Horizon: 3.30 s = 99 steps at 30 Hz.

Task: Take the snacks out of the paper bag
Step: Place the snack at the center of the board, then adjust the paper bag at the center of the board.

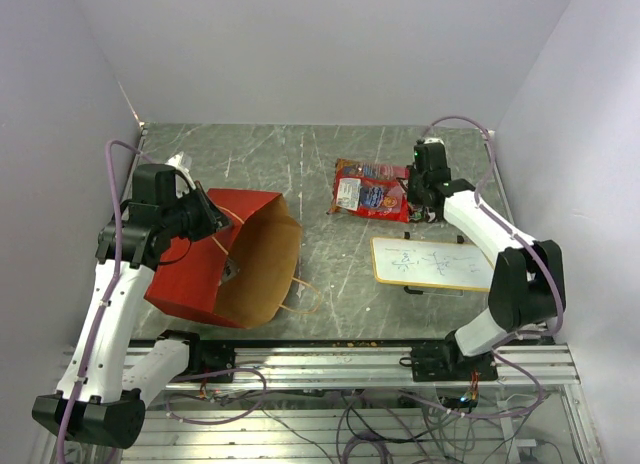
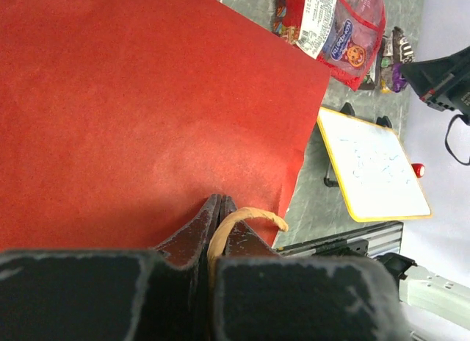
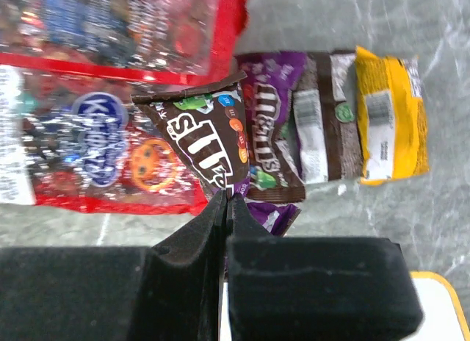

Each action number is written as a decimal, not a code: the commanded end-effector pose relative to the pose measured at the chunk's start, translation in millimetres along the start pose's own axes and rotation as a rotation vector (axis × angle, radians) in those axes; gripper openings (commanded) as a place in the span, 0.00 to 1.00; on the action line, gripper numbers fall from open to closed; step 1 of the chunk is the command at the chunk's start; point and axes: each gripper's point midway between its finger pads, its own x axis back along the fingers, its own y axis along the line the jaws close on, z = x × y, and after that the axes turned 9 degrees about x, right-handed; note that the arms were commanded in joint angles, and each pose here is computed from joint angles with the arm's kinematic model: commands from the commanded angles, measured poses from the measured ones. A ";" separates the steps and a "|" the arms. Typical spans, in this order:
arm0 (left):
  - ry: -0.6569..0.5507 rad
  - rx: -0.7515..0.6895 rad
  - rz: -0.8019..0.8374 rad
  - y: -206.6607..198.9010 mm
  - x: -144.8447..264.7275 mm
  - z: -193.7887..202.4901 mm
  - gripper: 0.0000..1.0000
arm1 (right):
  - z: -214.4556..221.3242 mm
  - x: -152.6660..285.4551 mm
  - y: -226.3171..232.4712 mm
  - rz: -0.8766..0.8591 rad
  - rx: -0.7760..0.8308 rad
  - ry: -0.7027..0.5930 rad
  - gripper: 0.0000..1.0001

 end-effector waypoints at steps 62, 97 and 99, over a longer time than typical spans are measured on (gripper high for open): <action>-0.146 -0.429 0.313 -100.6 -19.7 -88.8 0.07 | 47.0 122.3 271.2 -0.958 0.204 -0.136 0.73; 0.010 -0.184 0.228 -23.8 34.1 52.0 0.07 | 117.1 213.8 264.8 -1.168 0.654 -0.465 0.82; 0.018 -0.159 0.252 -26.4 36.9 55.9 0.07 | 123.7 220.5 261.9 -1.206 0.773 -0.574 0.81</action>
